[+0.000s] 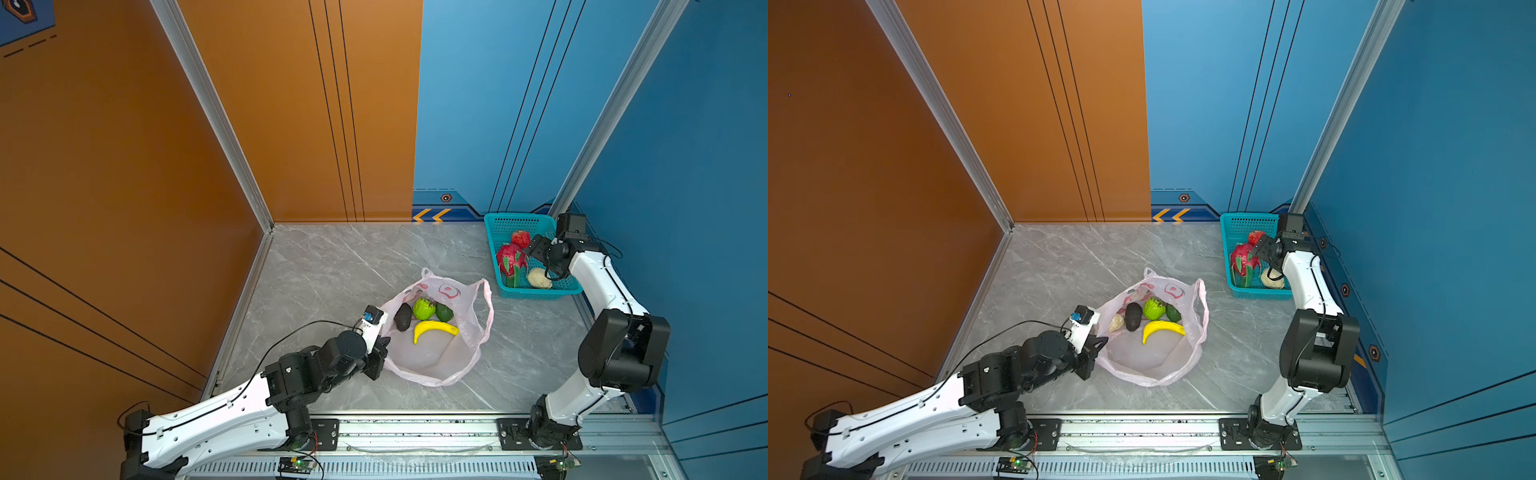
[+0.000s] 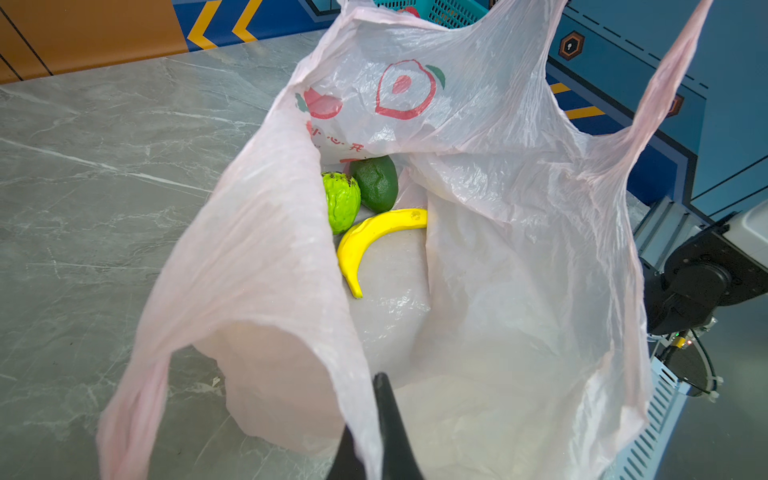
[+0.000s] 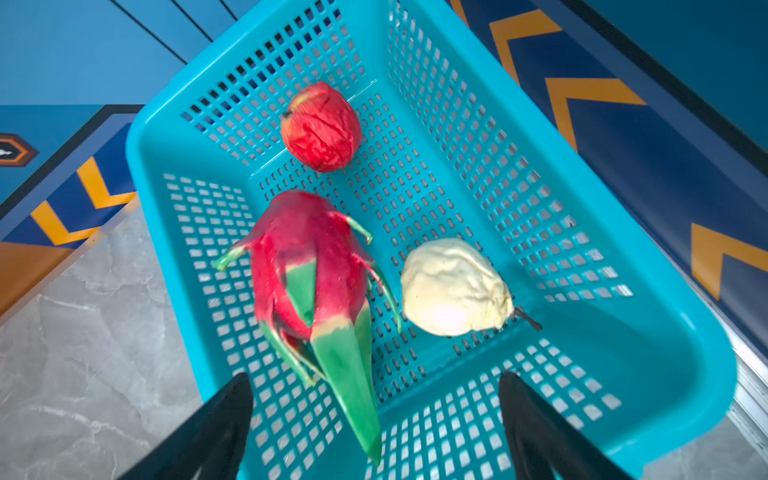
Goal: Untie the knot of the plastic bag and take out the fruit
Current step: 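Move the right gripper back from the basket toward the bag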
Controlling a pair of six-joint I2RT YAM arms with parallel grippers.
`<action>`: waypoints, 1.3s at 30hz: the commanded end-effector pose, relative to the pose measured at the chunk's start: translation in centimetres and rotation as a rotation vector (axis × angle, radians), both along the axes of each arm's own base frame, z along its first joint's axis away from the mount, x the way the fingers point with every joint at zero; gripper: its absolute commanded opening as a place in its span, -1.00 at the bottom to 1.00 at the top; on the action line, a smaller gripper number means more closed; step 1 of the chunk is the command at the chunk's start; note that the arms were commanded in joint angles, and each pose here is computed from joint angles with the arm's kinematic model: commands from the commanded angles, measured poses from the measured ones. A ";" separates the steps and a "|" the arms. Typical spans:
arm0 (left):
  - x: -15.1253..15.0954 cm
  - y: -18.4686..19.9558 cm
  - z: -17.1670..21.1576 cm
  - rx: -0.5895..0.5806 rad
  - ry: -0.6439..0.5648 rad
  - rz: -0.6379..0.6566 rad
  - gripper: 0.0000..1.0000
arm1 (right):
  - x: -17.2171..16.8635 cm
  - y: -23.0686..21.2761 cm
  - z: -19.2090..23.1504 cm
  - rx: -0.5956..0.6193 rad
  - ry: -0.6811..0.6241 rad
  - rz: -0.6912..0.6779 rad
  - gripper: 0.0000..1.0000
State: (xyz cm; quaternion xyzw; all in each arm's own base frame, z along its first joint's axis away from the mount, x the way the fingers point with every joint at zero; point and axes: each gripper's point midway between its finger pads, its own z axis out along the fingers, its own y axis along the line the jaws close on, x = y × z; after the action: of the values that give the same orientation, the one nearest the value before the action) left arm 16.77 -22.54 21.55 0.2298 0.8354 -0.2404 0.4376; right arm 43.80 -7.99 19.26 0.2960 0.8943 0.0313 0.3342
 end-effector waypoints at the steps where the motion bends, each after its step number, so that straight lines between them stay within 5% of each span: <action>1: 0.6 0.1 0.6 -0.003 -0.034 0.018 -1.00 | -2.6 3.2 1.7 0.038 0.017 0.081 0.85; 26: 0.0 -0.9 0.7 -0.012 -0.035 -0.038 -1.00 | -17.5 28.1 13.7 0.134 -0.177 0.616 0.87; 39: -0.1 -0.7 1.2 -0.019 -0.043 -0.042 -1.00 | -20.4 33.0 16.4 0.089 -0.216 0.756 0.87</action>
State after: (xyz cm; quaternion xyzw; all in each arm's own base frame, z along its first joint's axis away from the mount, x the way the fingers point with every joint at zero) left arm 16.91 -23.04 21.85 0.2395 0.8283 -0.2423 0.4447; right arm 23.47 25.79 34.21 -0.0524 0.9012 0.2346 0.3607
